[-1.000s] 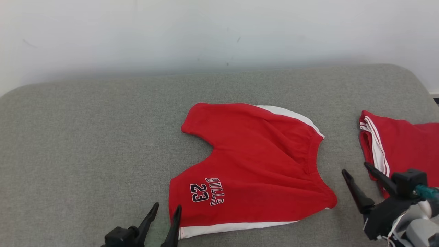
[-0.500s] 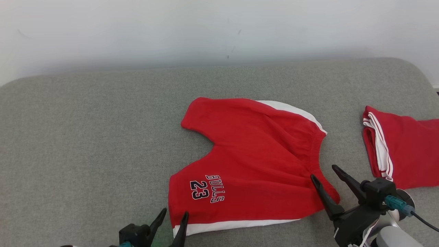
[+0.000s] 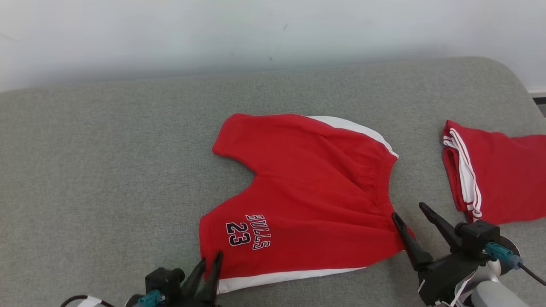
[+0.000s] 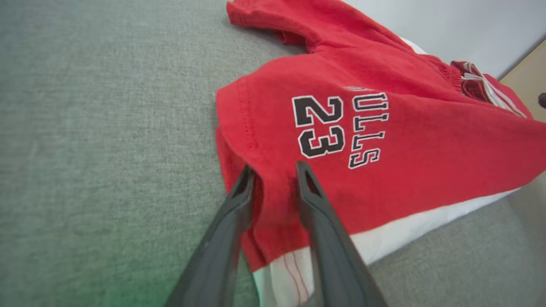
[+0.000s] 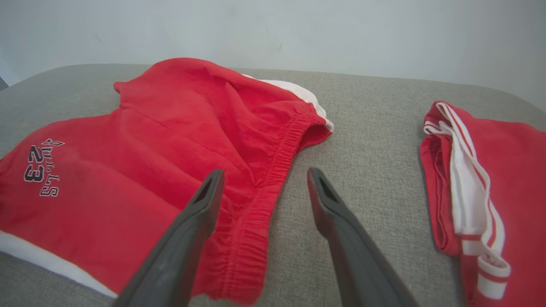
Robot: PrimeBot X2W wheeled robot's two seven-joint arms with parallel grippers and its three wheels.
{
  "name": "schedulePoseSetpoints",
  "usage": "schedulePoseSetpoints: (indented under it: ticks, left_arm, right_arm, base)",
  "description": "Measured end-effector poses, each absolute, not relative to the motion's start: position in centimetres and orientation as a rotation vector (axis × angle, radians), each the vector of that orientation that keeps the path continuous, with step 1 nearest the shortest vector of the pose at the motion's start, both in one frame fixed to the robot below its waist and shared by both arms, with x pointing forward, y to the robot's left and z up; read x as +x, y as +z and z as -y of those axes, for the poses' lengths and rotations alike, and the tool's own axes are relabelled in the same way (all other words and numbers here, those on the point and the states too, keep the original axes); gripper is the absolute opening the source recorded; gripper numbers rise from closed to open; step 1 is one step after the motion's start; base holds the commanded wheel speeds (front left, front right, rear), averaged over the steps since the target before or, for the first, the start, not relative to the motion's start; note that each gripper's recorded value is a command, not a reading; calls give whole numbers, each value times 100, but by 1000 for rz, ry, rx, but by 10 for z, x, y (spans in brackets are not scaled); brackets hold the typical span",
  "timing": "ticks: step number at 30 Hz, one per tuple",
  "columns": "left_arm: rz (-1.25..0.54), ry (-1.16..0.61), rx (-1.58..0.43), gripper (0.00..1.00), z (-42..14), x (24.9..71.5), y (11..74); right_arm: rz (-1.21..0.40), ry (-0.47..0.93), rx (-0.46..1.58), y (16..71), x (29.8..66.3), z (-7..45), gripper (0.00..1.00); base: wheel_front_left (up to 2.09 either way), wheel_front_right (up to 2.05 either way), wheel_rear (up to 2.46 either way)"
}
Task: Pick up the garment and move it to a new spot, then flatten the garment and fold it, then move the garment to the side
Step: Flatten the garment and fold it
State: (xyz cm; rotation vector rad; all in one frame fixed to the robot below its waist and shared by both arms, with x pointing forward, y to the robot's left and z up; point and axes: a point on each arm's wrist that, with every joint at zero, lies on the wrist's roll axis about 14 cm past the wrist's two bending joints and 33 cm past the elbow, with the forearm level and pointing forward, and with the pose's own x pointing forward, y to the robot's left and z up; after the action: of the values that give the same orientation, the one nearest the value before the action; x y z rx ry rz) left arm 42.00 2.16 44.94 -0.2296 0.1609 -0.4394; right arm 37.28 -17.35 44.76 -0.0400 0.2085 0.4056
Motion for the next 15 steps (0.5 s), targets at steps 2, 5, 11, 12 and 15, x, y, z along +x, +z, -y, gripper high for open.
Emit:
schedulePoseSetpoints:
  ticks: [2, 5, 11, 12, 15]
  left_arm:
    - [-145, -445, -224, 0, -20, 423, 453]
    - [-127, -448, -223, 0, -19, 425, 458]
    - [-39, -367, -212, 0, -41, 445, 481]
    - [-34, -358, -203, 0, -44, 447, 481]
    - [-27, -336, -180, 0, -51, 456, 481]
  right_arm:
    - [-211, 396, -34, 447, 373, 175, 100]
    - [-213, 386, -25, 446, 373, 177, 100]
    - [-230, 370, -10, 439, 373, 179, 100]
    - [-234, 369, -9, 438, 373, 180, 100]
    - [-242, 367, -7, 435, 372, 180, 100]
  base:
    - [0, 0, 0]
    - [0, 0, 0]
    - [0, 0, 0]
    - [0, 0, 0]
    - [0, 0, 0]
